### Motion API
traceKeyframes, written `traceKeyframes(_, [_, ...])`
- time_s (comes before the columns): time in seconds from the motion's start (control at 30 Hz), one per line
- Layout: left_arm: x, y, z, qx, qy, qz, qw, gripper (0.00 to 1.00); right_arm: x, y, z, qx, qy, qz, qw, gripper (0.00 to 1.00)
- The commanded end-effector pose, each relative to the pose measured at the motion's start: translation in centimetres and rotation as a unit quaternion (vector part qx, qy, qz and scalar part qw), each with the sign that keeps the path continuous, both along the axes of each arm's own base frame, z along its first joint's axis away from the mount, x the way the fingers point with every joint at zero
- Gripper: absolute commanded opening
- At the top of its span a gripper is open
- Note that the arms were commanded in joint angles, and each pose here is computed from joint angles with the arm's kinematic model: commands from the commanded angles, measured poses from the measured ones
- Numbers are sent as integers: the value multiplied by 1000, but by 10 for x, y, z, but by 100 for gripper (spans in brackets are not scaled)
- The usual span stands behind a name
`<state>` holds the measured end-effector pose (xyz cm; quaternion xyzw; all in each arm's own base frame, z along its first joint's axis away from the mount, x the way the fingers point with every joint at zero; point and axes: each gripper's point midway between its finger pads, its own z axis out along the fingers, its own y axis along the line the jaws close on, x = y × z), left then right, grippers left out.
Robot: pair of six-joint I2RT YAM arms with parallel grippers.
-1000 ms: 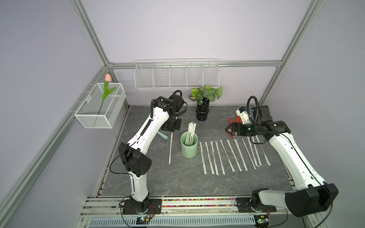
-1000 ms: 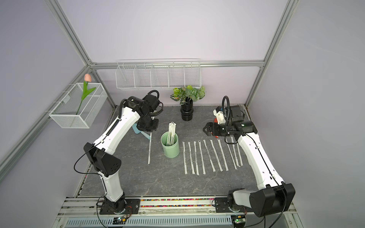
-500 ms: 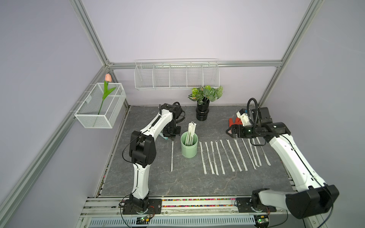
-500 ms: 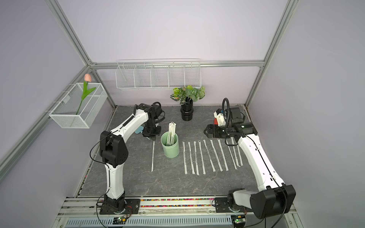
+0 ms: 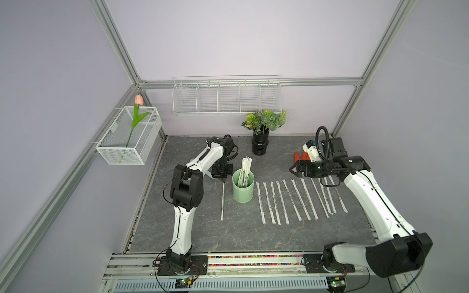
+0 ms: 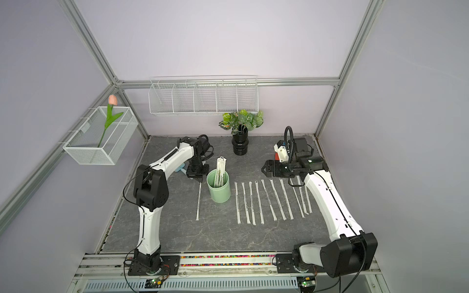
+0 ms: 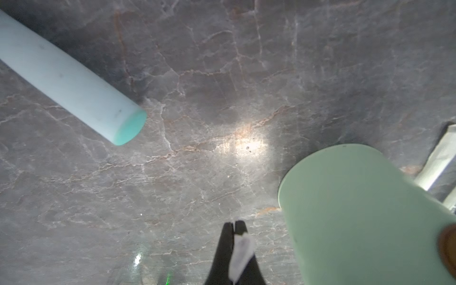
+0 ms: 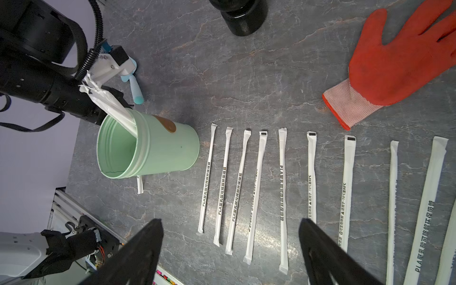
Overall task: Take the straws out of the storage container
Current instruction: Place the straw at the center of the board.
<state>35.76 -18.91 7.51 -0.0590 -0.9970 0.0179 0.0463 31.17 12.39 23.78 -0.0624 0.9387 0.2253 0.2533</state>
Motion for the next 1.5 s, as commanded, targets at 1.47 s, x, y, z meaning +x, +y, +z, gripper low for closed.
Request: traceKeyframes(1.47, [8,15,-14,12,-10,25,1000,18,-1,1,-14,-11,16,6,1000,89])
